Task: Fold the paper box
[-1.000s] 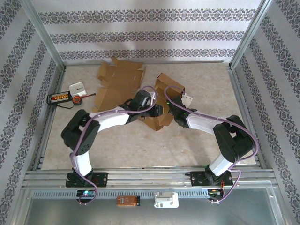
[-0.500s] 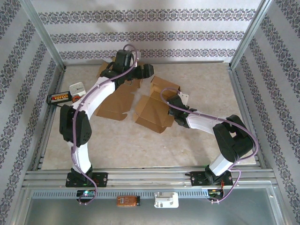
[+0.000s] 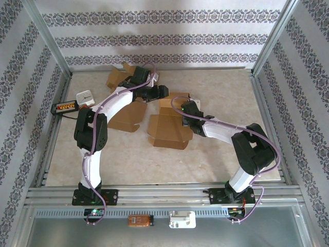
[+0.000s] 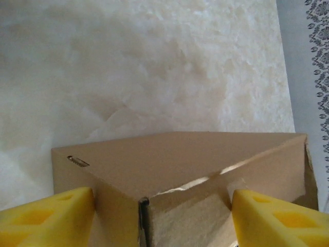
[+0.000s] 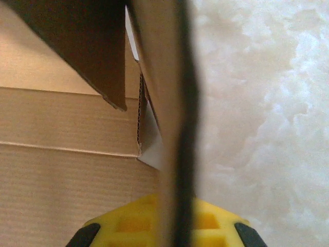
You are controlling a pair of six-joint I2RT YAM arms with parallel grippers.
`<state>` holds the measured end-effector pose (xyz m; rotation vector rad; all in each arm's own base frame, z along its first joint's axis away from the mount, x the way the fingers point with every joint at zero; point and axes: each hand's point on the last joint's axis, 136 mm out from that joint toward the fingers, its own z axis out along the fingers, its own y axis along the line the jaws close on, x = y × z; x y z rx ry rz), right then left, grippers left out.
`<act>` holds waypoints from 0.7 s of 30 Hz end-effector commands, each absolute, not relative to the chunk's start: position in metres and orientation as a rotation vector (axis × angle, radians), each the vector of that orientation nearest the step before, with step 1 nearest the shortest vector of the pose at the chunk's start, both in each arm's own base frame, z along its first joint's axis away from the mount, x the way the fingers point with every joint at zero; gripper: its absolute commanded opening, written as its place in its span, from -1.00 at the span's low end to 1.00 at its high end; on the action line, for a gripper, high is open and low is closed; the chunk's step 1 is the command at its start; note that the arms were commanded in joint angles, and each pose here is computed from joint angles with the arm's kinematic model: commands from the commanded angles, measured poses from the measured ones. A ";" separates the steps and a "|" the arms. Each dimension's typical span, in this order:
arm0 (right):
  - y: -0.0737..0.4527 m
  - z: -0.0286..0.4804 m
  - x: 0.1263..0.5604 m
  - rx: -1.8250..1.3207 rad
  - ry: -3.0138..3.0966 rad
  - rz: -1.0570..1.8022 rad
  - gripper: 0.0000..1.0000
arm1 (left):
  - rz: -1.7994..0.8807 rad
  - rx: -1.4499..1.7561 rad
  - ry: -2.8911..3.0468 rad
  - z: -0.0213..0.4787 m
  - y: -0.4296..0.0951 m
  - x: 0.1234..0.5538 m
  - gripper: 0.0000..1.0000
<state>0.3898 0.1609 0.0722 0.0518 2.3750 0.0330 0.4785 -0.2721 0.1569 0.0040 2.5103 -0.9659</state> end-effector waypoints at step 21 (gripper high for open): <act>0.221 0.081 0.393 0.163 2.443 0.396 0.00 | -1.094 -0.053 2.471 0.171 -0.293 0.436 0.41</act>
